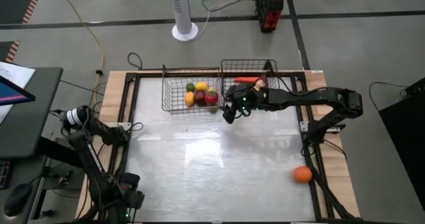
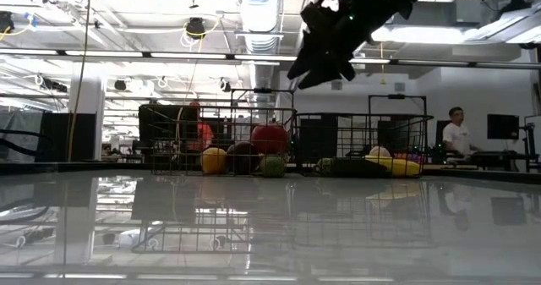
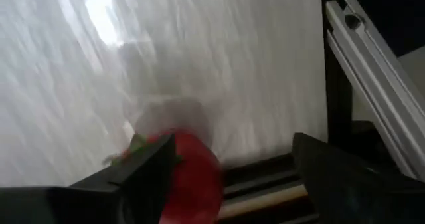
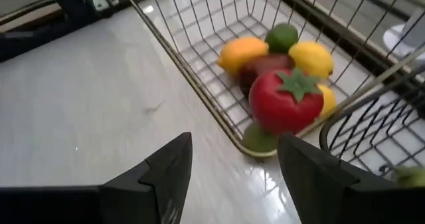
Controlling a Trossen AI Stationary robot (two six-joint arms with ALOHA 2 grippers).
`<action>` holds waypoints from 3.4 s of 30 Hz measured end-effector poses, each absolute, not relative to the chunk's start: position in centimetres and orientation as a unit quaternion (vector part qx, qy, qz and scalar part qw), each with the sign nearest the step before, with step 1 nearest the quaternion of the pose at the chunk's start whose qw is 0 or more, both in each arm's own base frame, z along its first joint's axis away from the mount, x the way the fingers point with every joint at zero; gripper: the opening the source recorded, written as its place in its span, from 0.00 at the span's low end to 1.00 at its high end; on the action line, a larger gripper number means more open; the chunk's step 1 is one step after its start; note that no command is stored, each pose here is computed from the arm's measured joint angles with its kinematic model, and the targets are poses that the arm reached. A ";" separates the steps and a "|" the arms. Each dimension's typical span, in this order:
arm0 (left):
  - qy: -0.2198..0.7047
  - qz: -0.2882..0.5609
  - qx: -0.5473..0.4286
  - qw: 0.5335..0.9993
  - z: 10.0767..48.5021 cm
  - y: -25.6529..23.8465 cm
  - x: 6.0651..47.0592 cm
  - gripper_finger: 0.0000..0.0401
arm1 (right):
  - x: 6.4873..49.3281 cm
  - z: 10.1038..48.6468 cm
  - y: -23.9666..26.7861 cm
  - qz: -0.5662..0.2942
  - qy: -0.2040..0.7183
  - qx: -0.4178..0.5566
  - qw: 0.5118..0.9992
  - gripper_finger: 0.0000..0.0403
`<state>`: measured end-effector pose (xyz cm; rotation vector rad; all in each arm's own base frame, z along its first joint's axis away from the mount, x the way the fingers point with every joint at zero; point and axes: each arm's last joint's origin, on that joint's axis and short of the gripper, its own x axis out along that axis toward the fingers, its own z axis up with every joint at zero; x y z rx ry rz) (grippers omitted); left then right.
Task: Sort produce into baskets
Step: Put the tomato into the left wire basket, then put the orange into the left wire basket
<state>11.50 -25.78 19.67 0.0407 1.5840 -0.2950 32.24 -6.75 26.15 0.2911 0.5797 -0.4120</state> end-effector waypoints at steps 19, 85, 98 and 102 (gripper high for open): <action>0.714 -0.105 0.103 0.684 19.0 -24.1 11.3 0.90 | 32.5 26.5 -6.8 -0.198 0.263 0.114 0.937 0.62; 0.447 0.287 0.147 0.834 26.3 7.1 23.4 0.72 | 23.9 29.0 9.7 -0.113 0.640 0.065 0.757 0.62; 0.401 0.318 0.064 0.857 26.3 9.7 23.9 0.99 | 21.2 25.8 12.0 -0.142 0.726 0.155 0.654 0.84; 0.362 0.297 0.051 0.882 27.0 8.9 24.4 0.98 | 20.8 24.9 13.6 -0.131 0.757 0.180 0.615 0.97</action>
